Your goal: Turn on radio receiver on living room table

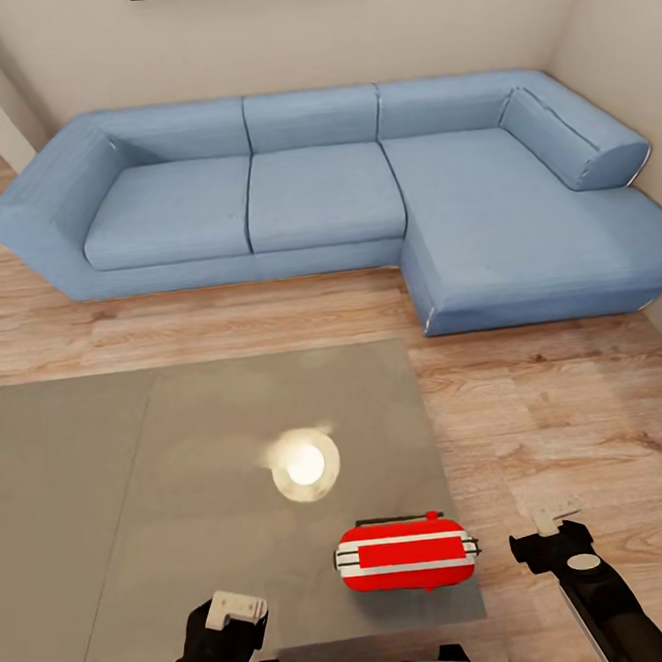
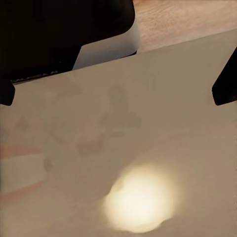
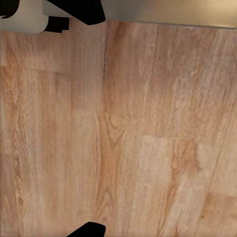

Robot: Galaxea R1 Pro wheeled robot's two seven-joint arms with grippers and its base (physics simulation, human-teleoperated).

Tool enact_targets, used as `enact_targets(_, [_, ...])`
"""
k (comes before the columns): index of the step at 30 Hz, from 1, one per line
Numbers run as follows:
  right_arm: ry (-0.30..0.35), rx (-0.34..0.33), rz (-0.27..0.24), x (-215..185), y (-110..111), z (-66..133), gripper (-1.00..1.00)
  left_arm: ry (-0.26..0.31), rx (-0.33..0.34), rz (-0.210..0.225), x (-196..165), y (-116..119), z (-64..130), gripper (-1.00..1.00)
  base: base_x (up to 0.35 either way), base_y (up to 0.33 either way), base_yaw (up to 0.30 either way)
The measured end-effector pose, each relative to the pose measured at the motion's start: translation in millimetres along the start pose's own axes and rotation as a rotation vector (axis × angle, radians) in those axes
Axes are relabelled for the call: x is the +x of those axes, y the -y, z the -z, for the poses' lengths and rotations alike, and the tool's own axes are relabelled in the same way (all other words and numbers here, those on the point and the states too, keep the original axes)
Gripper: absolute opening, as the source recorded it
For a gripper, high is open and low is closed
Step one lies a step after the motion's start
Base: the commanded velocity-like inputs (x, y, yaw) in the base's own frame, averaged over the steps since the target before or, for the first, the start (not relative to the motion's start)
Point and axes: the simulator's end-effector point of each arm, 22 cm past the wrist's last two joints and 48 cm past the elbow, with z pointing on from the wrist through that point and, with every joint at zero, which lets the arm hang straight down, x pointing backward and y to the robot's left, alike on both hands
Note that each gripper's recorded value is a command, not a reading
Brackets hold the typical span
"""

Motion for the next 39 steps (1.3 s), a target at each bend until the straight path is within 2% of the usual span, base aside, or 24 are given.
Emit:
enact_targets(20, [-0.015, 0.001, -0.009, 7.5, 2.0, -5.3, 1.00, -0.019, -0.003, 0.002, 7.9, -0.2, -3.1, 1.00, 0.000, 0.000, 0.003])
enact_targets(28, [-0.031, 0.017, -0.031, 14.9, 11.3, -8.9, 1.00, -0.030, -0.002, 0.003, 12.4, 0.4, -5.1, 1.00, 0.000, 0.000, 0.000])
enact_targets(39, [-0.048, 0.015, -0.029, 22.3, 9.6, -13.2, 1.00, -0.047, 0.002, 0.005, 19.4, 2.0, -8.0, 1.00, 0.000, 0.000, 0.000])
